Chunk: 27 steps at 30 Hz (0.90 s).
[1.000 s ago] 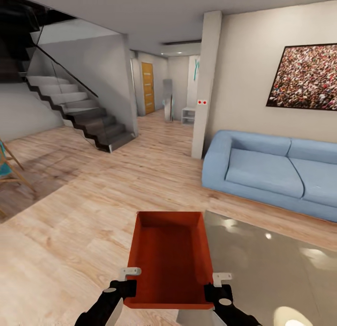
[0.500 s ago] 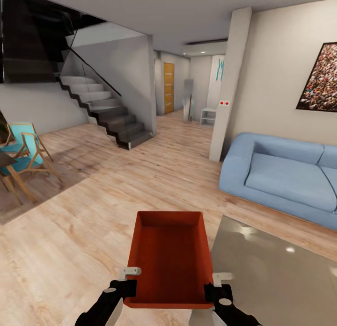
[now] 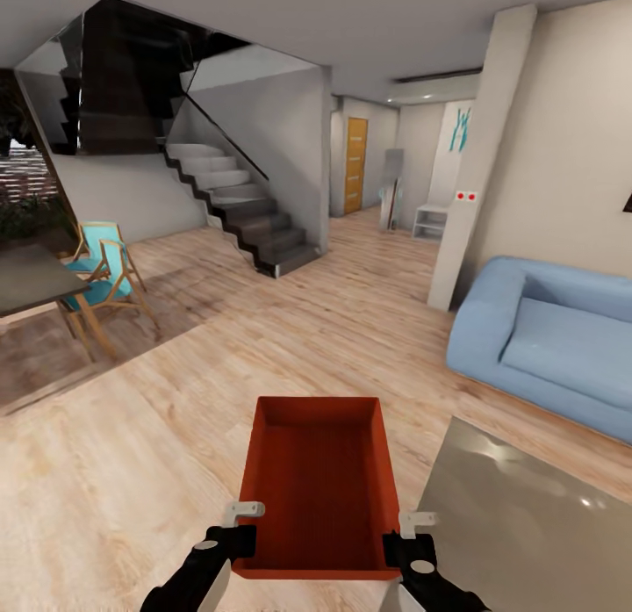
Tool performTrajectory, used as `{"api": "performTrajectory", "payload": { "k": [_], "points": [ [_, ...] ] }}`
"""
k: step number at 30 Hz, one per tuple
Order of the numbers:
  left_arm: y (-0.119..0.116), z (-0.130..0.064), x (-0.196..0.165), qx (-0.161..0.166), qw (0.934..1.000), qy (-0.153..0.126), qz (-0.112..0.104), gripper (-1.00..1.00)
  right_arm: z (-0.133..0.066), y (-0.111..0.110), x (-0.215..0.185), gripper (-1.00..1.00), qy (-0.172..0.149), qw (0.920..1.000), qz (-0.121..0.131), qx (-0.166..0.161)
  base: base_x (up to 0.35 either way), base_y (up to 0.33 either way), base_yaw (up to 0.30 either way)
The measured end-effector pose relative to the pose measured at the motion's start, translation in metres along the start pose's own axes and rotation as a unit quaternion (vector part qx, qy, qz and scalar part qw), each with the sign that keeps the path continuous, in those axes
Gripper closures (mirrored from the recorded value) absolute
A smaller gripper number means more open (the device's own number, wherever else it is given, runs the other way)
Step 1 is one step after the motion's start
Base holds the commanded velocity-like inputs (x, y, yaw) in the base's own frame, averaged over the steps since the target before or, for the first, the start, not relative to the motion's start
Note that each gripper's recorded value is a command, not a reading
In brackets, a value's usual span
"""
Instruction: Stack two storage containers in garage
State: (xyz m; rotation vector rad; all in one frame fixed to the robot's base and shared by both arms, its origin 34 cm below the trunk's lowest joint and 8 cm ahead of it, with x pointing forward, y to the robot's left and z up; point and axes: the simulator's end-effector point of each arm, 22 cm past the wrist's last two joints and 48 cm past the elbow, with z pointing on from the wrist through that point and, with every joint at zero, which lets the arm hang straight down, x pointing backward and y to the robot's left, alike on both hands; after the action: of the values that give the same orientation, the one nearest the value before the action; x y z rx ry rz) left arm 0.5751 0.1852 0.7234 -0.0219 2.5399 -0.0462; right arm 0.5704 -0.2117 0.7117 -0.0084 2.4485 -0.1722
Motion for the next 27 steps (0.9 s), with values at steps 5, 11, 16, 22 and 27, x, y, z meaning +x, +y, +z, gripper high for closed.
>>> {"api": "performTrajectory", "payload": {
  "k": [5,11,16,22,27],
  "points": [
    [-0.0001,0.0000,-0.0003,0.000,1.0000,0.000,0.000,1.00,0.0000,-0.0001,-0.0001,1.00,0.000,1.0000,0.000,0.000,0.000,0.000,0.274],
    [0.0003,0.0000,0.0002,0.000,1.0000,0.001,-0.001,1.00,-0.0002,0.0002,-0.0007,1.00,0.001,1.0000,-0.001,0.000,0.035,0.000,0.135],
    [0.0008,-0.0003,0.0005,0.000,1.0000,0.001,-0.001,1.00,-0.0006,0.0005,-0.0011,1.00,0.001,1.0000,-0.002,0.000,0.255,0.000,0.011],
    [0.0011,-0.0003,-0.0003,0.001,1.0000,0.000,-0.001,1.00,-0.0007,0.0007,-0.0023,1.00,0.000,1.0000,-0.002,0.001,0.316,0.000,0.001],
    [0.0011,-0.0003,-0.0008,0.001,1.0000,-0.001,-0.001,1.00,-0.0008,0.0008,-0.0028,1.00,-0.001,1.0000,-0.002,0.001,0.323,0.000,0.000]
  ]
}}
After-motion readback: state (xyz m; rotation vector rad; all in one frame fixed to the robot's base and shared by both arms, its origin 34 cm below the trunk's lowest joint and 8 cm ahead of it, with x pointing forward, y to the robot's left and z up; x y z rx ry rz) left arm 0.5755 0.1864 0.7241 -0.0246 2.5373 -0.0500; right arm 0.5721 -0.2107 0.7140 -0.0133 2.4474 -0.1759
